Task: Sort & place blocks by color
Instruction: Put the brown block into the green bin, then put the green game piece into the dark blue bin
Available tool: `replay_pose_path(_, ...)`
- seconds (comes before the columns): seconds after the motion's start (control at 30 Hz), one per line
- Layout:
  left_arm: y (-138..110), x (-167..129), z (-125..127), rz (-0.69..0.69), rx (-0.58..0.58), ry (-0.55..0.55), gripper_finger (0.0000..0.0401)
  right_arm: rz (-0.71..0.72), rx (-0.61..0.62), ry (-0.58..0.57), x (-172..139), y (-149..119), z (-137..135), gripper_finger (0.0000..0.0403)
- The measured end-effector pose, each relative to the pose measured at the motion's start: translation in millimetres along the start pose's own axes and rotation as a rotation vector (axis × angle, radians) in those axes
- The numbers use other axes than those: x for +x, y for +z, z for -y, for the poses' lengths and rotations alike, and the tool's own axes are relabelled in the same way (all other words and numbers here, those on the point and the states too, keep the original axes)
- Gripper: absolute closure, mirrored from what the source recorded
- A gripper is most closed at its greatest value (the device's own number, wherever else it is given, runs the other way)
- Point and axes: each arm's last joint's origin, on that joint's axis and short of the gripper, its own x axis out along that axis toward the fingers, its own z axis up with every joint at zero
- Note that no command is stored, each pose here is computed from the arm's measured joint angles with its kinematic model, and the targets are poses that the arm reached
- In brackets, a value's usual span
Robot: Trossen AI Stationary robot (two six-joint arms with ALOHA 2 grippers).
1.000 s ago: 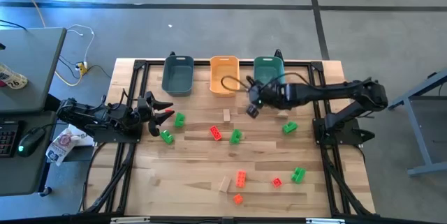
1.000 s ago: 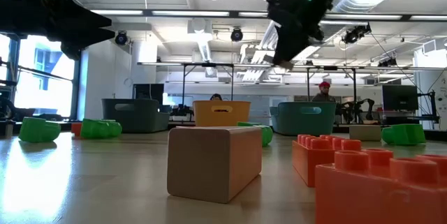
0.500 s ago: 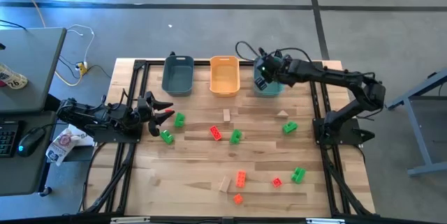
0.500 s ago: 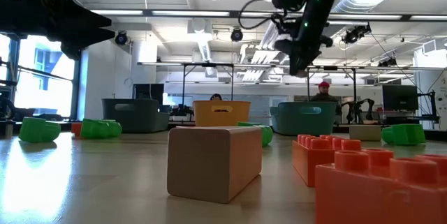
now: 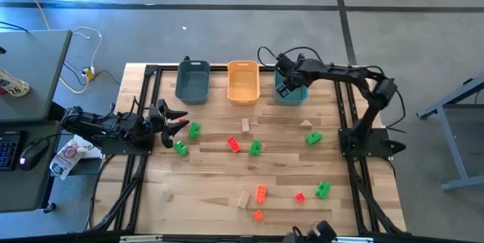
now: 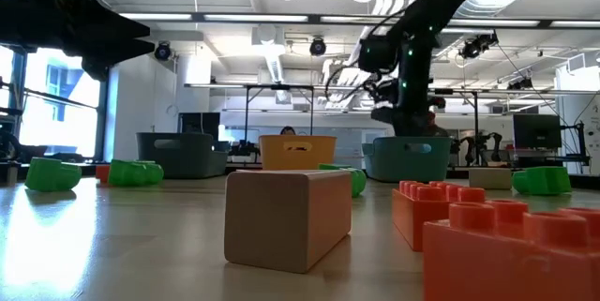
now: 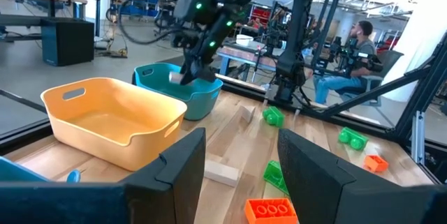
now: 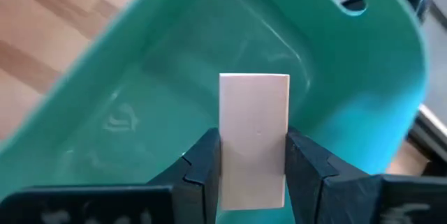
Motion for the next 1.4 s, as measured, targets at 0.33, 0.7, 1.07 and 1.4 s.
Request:
replay_pose_path(0.33,0,0,0,0.001,0.0,0.0,0.0233,-0.05,0.048,0.078,27,5,12,0.029)
replay_pose_path(0.7,0,0,0,-0.003,-0.044,-0.013,0.0233,-0.046,0.019,0.09,29,7,17,0.0236)
replay_pose_path(1.07,14,-2,1,-0.136,-0.071,0.061,0.0246,-0.033,0.017,0.095,11,22,19,0.0204)
replay_pose_path(1.4,42,11,14,-0.334,-0.048,0.152,0.0255,0.05,-0.018,0.123,-19,43,6,0.0203)
